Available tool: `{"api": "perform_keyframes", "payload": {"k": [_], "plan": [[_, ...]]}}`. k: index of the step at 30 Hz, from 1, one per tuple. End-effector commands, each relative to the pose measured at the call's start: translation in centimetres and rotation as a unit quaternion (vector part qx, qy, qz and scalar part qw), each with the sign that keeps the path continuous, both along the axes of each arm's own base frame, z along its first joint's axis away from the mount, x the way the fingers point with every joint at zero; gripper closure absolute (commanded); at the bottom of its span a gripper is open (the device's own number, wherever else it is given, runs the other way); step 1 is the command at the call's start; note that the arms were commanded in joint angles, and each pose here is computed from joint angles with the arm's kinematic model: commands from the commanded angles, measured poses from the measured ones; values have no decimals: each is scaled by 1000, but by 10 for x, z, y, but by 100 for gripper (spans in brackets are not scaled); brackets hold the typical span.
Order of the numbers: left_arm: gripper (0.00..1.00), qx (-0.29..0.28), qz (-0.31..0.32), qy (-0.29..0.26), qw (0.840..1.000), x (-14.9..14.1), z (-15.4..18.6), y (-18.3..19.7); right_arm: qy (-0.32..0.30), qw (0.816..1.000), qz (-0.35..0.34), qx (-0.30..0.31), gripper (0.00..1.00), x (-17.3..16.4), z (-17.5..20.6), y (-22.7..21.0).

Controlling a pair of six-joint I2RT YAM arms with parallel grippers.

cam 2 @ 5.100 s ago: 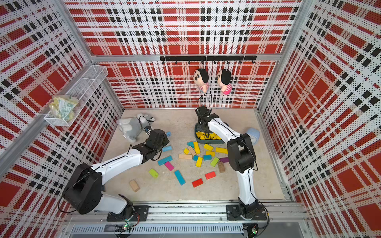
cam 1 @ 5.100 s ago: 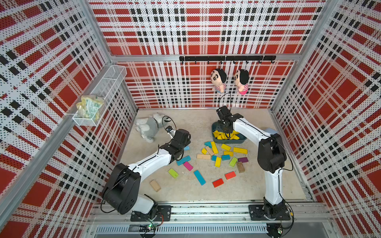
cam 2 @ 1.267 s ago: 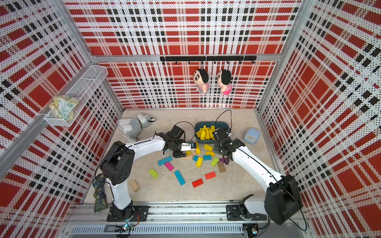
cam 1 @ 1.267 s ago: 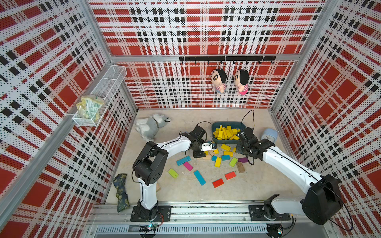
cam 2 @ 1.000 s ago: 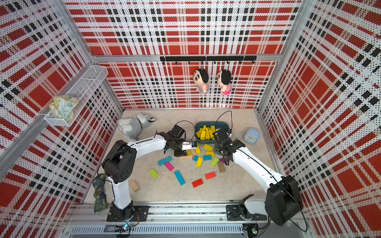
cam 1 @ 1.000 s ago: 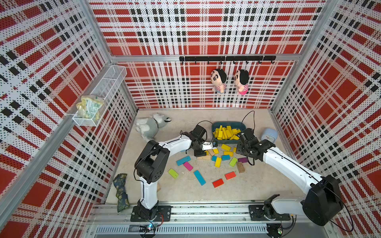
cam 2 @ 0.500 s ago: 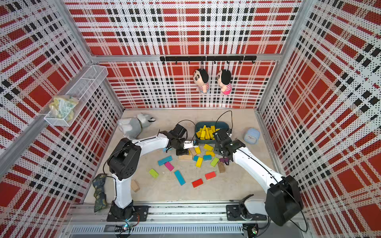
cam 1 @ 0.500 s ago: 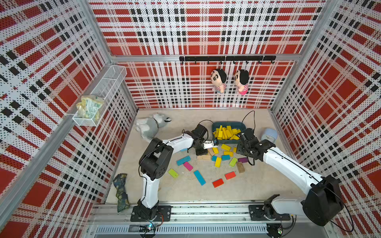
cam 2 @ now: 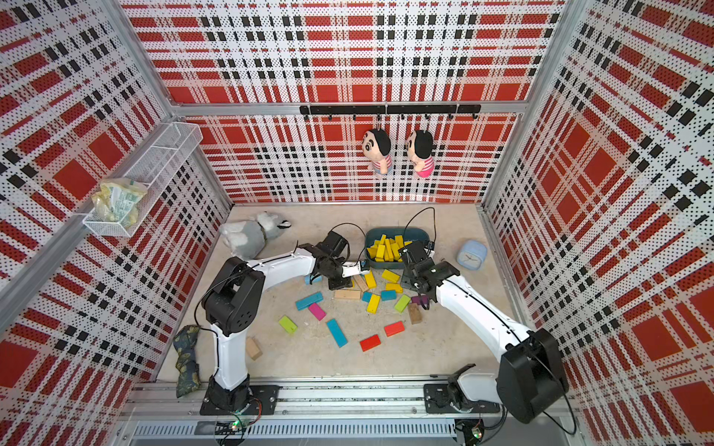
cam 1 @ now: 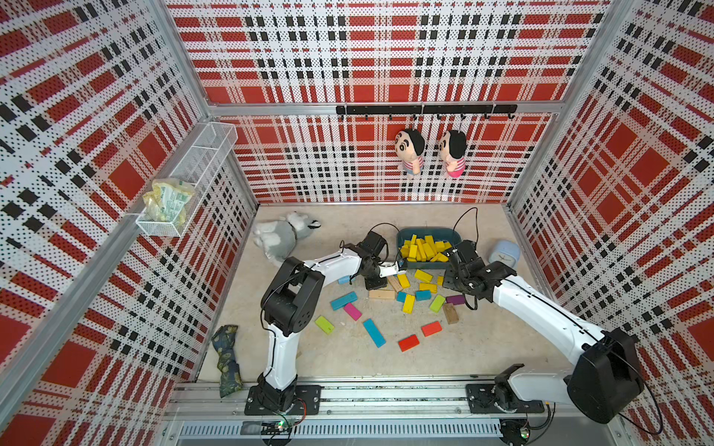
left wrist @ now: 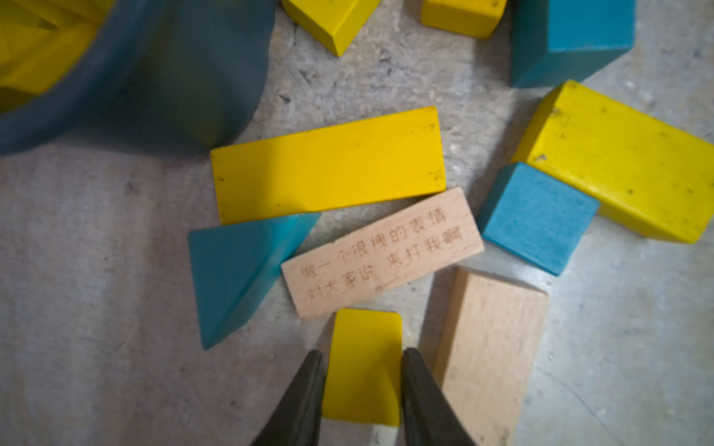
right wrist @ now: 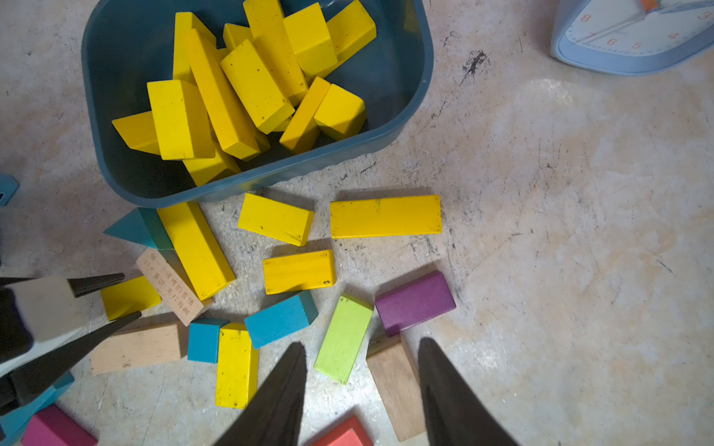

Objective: Pick out the yellow building blocks
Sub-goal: Pick up the building block from the center of the board.

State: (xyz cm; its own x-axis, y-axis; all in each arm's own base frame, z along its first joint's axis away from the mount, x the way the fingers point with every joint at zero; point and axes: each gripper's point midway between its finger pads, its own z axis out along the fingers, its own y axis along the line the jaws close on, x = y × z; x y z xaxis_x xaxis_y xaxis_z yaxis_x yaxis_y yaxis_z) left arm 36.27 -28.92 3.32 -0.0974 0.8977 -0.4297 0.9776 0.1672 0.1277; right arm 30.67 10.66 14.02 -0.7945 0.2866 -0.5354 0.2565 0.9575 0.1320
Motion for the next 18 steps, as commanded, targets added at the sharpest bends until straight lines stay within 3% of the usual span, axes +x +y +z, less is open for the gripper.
{"api": "perform_keyframes", "payload": {"k": [1, 8, 15, 18], "plan": [[68, 12, 8, 17, 1000, 1, -10, 4, -12, 1000, -3, -2, 49, 5, 7, -2], [74, -4, 18, 17, 1000, 3, 2, 5, -12, 1000, -4, 1, 49, 5, 6, -1], [83, -7, 57, 9, 998, 4, 34, 6, -13, 1000, 5, 5, 49, 9, 6, 4], [85, -35, 70, -9, 997, 4, 61, -5, -16, 1000, 8, 3, 49, 11, 7, 4]]}}
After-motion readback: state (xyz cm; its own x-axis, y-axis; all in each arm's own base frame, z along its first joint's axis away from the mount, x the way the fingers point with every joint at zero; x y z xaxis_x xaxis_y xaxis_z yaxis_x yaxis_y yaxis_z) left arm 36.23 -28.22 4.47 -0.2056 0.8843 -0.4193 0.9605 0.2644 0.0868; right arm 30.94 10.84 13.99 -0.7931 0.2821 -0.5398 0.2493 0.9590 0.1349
